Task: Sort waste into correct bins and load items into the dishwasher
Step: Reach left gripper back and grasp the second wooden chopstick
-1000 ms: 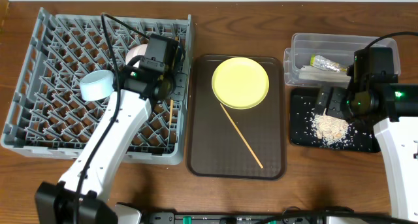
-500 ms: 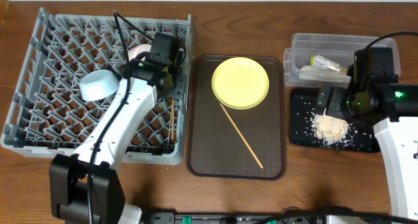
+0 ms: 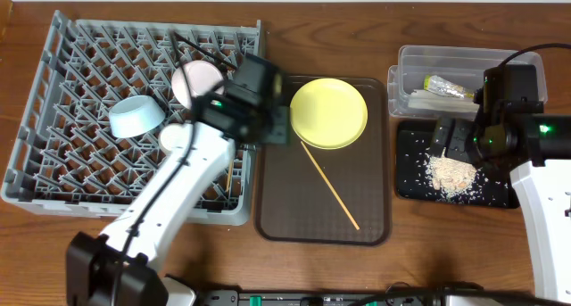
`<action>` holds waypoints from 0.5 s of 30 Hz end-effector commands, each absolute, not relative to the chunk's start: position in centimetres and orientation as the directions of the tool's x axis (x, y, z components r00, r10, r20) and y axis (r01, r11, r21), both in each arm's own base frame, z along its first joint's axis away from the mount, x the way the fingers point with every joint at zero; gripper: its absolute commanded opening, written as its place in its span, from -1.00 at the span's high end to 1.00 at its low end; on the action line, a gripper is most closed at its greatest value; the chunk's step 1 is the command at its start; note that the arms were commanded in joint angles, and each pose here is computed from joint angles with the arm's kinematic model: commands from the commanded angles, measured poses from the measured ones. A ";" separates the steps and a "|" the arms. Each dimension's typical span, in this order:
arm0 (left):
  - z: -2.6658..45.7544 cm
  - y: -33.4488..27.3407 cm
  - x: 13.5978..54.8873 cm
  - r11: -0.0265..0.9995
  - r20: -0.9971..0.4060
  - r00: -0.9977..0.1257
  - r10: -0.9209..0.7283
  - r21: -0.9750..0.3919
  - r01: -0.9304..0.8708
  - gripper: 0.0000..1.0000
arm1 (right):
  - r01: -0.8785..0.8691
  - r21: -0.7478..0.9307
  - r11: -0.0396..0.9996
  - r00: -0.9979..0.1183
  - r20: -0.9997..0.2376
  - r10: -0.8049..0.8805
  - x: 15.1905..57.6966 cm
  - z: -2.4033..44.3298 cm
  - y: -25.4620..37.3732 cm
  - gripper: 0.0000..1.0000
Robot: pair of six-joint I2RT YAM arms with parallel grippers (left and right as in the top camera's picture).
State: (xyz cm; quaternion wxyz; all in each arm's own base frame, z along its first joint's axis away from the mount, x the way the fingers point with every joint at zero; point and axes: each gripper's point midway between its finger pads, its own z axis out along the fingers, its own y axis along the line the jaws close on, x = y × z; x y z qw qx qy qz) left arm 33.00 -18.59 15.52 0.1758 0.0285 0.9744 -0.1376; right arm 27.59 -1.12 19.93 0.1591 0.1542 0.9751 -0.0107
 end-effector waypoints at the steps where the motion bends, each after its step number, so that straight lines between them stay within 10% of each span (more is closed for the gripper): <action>1: 13.7 -21.7 31.8 0.950 -0.250 -0.955 -0.158 -0.302 -0.078 -0.25 | 0.302 0.025 0.953 -0.901 -0.320 0.294 27.6 20.1 -1.3 -0.98; 15: 4.0 -27.2 28.2 0.990 -0.157 -0.982 -0.107 -0.110 -0.090 -0.26 | 0.302 0.024 0.953 -0.901 -0.320 0.293 27.6 20.1 -1.3 -0.99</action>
